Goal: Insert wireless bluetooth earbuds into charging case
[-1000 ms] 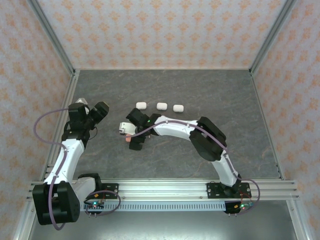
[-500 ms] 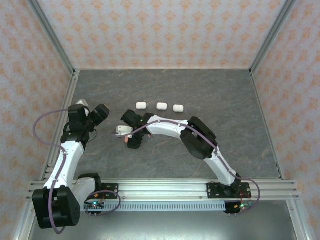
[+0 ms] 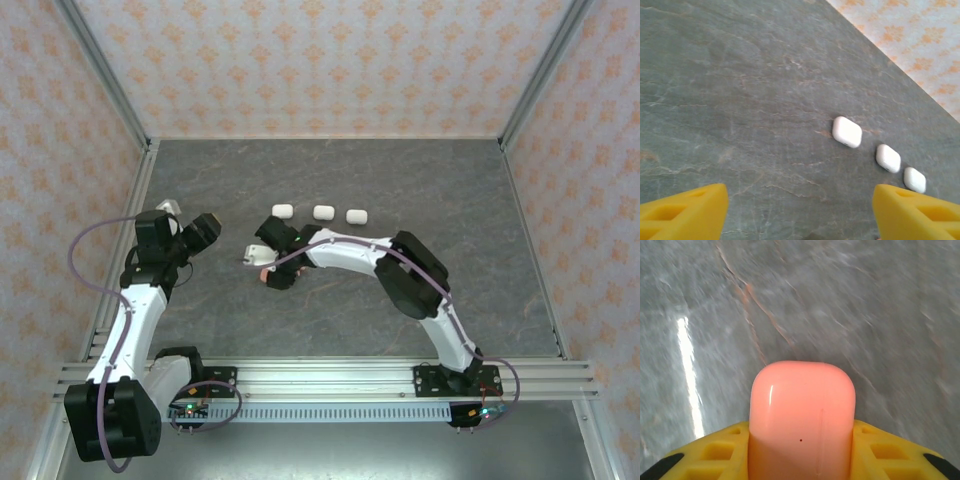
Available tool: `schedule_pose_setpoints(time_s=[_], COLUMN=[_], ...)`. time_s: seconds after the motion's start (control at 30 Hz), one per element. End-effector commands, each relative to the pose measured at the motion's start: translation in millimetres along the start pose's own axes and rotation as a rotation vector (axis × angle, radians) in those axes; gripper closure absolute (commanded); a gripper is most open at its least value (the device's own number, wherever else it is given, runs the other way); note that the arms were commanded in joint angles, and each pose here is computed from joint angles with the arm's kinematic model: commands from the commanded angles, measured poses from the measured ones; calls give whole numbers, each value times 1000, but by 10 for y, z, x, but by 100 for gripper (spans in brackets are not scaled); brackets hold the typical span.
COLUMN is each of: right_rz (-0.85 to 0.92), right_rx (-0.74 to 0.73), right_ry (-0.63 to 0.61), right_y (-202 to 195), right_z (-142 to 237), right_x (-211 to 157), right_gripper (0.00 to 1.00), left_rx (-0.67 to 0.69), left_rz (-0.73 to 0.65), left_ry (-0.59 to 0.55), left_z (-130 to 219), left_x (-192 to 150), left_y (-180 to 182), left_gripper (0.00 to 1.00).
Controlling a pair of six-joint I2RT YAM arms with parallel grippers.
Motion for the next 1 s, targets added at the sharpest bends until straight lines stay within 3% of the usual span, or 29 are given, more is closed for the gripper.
schedule_pose_setpoints(time_s=[0.0,0.33,0.47,0.77,0.97], right_rz=[-47,6,28,40,54], right_rx=[-162,-480,-542,-563,-559], right_ry=[-145,-327,-386,-476,-483], right_y=[-258,-158,-55,57,63], right_z=[683,1860,2227,2517,2502], right_x=[135,-253,-305,-303,-294], right_gripper=[63,62,61,61,61], left_rx=[-165,-645,-762,-868,-879], left_rz=[-101,-425,-465,-497,-507], left_ry=[41,330,386,563,586], left_z=[157,523,593,497,408], left_x=[42,-385,-509,-863,-990], left_y=[-313,-1321,-1615,-2003,-2142], left_gripper=[27,34,35,36,37])
Point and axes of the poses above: each hand's point on the last joint's axis, 136 mm out from that joint toward the fingers, its own z axis back along the fingers, its own y axis along the line the jaws close on, x = y × z, the point moved 6 cm from there along z, back along the fingers, and after that the axes turned 8 degrees about z, right-handed, at the moved point
